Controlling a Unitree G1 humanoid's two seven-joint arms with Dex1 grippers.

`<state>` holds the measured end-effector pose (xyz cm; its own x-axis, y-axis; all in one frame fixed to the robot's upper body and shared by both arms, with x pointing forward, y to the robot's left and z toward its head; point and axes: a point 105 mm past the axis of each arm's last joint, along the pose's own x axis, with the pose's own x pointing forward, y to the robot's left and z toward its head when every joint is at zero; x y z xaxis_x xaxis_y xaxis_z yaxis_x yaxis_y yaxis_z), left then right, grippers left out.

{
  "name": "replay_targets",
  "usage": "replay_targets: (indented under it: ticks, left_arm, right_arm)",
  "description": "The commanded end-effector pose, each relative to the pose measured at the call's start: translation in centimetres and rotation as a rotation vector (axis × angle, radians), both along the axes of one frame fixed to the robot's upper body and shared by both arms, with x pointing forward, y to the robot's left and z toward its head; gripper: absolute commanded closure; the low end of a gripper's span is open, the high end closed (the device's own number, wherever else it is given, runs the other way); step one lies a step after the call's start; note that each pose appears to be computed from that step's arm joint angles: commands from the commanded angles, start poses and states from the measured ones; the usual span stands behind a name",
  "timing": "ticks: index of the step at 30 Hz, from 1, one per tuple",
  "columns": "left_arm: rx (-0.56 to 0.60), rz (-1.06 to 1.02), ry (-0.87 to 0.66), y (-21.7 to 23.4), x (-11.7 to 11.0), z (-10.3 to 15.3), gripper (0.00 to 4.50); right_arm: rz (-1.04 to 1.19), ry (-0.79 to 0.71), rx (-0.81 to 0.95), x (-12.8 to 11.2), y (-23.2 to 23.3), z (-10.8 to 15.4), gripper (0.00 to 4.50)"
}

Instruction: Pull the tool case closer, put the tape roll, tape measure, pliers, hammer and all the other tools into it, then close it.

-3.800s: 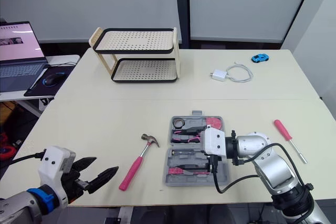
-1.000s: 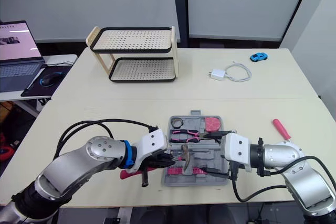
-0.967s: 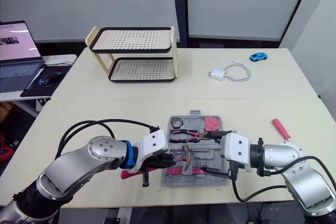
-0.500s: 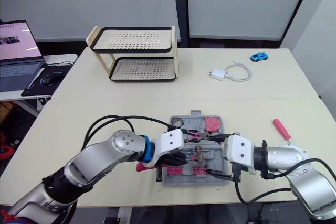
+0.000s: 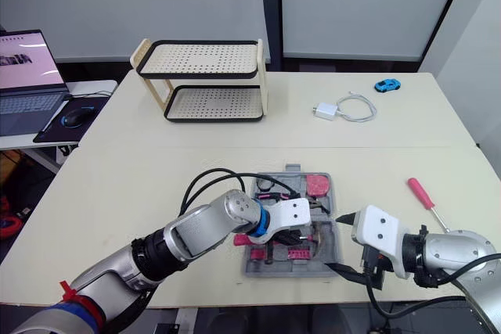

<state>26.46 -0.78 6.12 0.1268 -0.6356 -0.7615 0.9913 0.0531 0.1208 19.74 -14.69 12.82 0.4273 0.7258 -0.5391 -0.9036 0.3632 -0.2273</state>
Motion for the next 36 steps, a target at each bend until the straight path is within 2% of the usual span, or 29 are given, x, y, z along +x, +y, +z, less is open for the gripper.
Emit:
replay_targets:
  ticks: [1, 13, 36]
  left_arm:
    - [-0.022, -0.046, -0.041, -1.2, 0.0, 0.7, 4.43]
    - [0.006, -0.048, -0.065, -2.1, 1.1, 0.0, 4.43]
    - [0.055, -0.053, -0.025, -2.2, 0.3, -0.6, 4.43]
  right_arm:
    - [-0.011, -0.036, 0.007, -0.4, 0.4, 0.8, 0.00]
    - [-0.036, -0.056, 0.017, -0.3, 0.5, 1.2, 0.00]
    - [-0.054, -0.064, 0.035, 0.1, 0.9, 1.0, 0.00]
